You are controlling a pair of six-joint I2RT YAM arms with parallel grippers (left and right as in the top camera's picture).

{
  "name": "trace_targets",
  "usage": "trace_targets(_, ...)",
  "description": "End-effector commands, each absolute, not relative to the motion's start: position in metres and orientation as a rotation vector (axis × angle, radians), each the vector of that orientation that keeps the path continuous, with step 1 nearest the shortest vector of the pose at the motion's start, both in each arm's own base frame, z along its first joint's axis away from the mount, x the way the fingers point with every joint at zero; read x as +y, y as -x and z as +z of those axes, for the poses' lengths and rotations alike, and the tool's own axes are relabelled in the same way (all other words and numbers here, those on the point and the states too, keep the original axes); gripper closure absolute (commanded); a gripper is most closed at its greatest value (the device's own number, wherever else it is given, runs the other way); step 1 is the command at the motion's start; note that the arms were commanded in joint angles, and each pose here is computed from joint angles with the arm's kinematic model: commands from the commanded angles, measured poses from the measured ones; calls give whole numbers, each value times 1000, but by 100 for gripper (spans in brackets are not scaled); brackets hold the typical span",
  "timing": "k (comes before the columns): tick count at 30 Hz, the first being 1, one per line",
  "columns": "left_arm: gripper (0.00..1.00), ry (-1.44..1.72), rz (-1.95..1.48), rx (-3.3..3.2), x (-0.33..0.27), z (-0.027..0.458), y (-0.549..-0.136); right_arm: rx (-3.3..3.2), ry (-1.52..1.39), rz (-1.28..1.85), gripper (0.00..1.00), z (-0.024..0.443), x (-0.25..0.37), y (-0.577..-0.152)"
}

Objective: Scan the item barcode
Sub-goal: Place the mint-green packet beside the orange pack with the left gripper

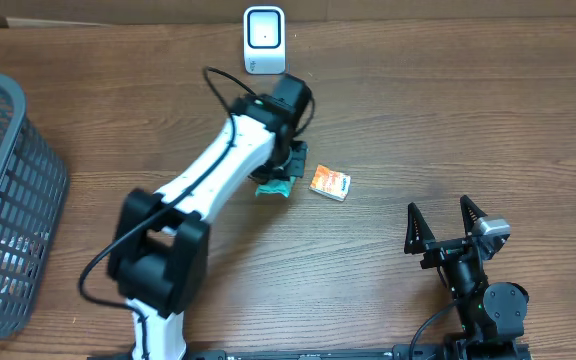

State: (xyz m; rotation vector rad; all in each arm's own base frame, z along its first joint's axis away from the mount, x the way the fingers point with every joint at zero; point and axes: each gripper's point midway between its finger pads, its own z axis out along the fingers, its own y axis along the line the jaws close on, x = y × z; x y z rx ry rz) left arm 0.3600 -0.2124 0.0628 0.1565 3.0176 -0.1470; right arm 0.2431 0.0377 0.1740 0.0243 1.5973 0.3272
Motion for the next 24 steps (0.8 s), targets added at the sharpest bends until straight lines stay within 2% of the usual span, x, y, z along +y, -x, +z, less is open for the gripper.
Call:
trace_targets(1, 96, -35, -102, 3003, -213, 56, -366, 1594, -31, 313, 0, 172, 35, -244)
trace_targets(2, 91, -36, -107, 2997, -213, 56, -367, 1593, -31, 313, 0, 172, 35, -244)
trace_targets(4, 72, -31, -121, 2975, -215, 64, -372, 1593, -31, 313, 0, 172, 35, -244)
trace_targets(7, 31, -4, -152, 2927, -211, 96, -385, 1594, -31, 313, 0, 172, 35, -244)
trace_targets(11, 30, -7, -200, 2800, -200, 175, -407, 1594, -31, 313, 0, 172, 35, -244)
trace_targets(14, 14, 19, -204, 2678, -176, 242, -416, 1594, -31, 313, 0, 172, 35, -244)
trace_targets(16, 0, 87, -191, 2596, -147, 289, -416, 1594, -31, 313, 0, 172, 35, -244)
trace_targets(21, 0, 338, -146, 2450, -54, 361, -399, 1593, -31, 313, 0, 172, 35, -244)
trace_targets(24, 0, 585, -89, 2374, 18, 381, -380, 1594, -31, 313, 0, 172, 35, -244)
